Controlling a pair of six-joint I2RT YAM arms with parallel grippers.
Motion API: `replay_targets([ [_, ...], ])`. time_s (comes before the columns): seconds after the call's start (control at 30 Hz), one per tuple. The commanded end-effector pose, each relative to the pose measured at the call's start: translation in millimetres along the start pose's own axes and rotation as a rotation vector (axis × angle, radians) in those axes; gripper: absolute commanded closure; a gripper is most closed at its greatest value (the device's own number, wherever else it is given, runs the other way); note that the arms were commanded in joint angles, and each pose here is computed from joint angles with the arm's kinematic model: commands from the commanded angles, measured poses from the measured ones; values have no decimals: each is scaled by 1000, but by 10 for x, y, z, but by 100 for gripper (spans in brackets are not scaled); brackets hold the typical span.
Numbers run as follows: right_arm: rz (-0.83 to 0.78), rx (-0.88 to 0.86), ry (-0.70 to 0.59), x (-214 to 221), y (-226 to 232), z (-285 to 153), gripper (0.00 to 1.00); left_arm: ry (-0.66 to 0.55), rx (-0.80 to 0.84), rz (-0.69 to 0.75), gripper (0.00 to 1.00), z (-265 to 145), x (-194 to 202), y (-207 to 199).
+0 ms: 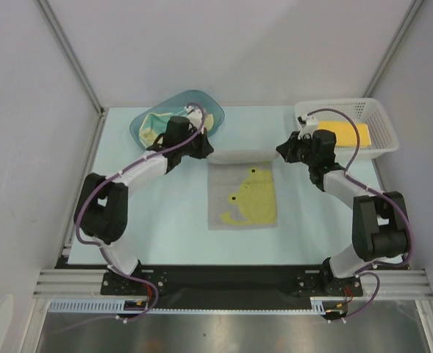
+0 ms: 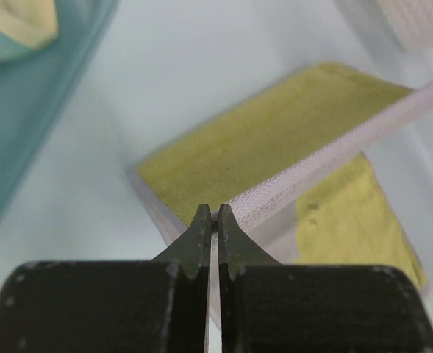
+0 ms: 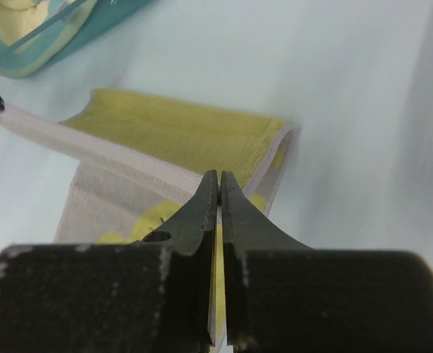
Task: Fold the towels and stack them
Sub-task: Fold the towel
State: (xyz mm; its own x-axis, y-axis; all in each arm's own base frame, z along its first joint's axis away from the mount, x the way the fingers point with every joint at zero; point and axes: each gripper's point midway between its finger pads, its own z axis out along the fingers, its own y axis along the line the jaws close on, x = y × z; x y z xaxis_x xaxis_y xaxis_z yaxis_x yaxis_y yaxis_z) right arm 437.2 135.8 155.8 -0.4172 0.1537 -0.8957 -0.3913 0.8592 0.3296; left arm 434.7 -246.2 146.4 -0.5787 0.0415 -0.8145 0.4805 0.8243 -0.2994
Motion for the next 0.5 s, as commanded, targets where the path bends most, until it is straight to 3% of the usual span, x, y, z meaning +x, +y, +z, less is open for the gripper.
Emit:
replay_targets([
  [0.0, 28, 12, -38, -142, 123, -234, 100, -116, 73, -11, 100, -291, -174, -266],
  [0.47, 114, 111, 142, 721, 332, -900, 100, 41, 42, -17, 100, -546, 802, -424],
])
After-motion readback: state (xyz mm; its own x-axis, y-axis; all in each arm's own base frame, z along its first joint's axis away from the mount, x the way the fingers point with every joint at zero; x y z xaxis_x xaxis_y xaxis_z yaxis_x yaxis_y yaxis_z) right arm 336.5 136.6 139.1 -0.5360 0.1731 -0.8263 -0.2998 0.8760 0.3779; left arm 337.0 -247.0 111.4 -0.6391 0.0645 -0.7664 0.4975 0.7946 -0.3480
